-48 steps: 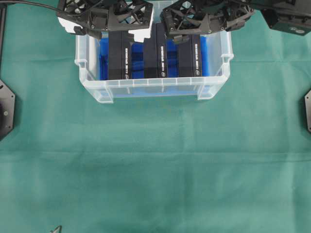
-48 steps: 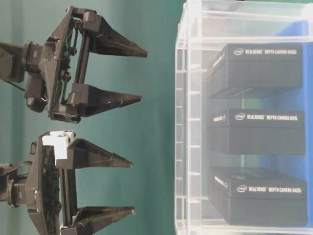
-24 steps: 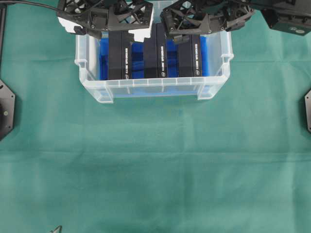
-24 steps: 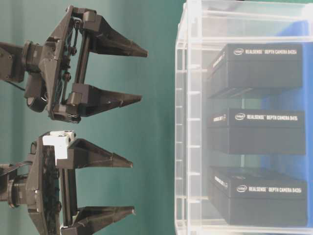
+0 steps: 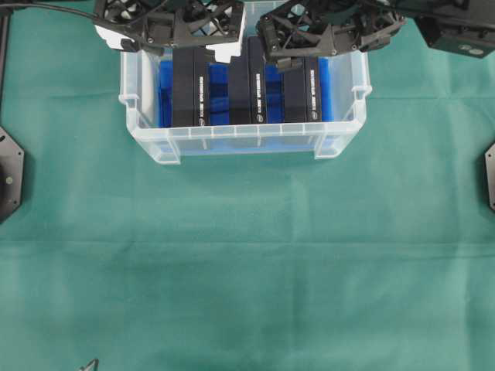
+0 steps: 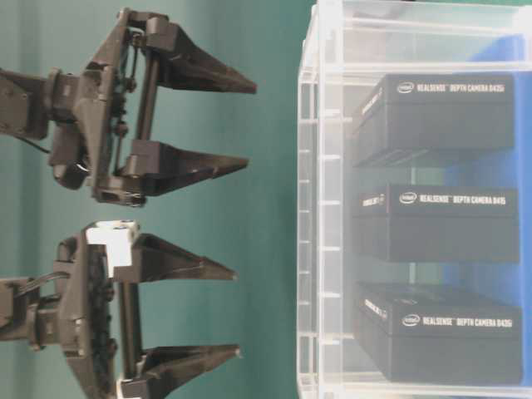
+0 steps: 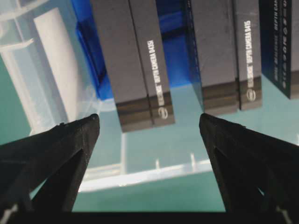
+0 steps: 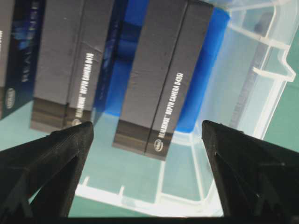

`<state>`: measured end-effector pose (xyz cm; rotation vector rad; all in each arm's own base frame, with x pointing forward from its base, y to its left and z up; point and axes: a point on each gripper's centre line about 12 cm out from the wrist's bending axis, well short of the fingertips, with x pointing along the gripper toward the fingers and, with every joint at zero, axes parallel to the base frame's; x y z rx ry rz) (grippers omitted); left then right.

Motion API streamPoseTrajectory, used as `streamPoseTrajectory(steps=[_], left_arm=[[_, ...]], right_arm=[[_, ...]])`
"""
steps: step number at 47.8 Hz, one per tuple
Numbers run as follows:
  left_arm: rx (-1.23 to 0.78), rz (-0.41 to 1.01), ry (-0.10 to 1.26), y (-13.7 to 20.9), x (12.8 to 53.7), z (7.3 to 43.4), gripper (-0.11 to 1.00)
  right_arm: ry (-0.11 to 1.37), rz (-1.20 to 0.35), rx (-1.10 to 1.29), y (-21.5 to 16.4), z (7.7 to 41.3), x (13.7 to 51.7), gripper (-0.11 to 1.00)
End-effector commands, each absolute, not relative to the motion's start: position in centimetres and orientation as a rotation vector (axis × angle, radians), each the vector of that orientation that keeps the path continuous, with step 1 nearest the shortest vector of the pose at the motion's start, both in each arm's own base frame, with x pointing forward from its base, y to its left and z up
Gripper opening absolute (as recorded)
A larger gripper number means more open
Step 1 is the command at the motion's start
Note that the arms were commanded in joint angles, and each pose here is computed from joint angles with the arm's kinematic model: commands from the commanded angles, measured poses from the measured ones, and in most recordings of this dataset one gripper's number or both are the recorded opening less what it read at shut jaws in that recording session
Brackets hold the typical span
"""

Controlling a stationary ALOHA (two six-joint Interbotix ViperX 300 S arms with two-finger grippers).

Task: Take the box out of the case with both arms.
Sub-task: 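Lower both grippers into the bin around the outer black boxes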

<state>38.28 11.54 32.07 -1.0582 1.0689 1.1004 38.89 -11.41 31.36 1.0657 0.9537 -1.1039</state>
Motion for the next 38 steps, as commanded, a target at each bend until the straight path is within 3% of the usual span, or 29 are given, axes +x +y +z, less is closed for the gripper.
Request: streamPoseTrajectory(steps=[1, 38], left_arm=[[-1.068, 1.092, 1.033, 11.6, 38.0, 32.4, 0.90], [-1.106, 1.117, 0.987, 12.8, 37.9, 24.5, 0.90]], right_arm=[[0.937, -1.096, 1.071, -11.4, 31.5, 38.9, 0.95], [0.928, -1.102, 1.058, -12.4, 24.9, 39.2, 0.95]])
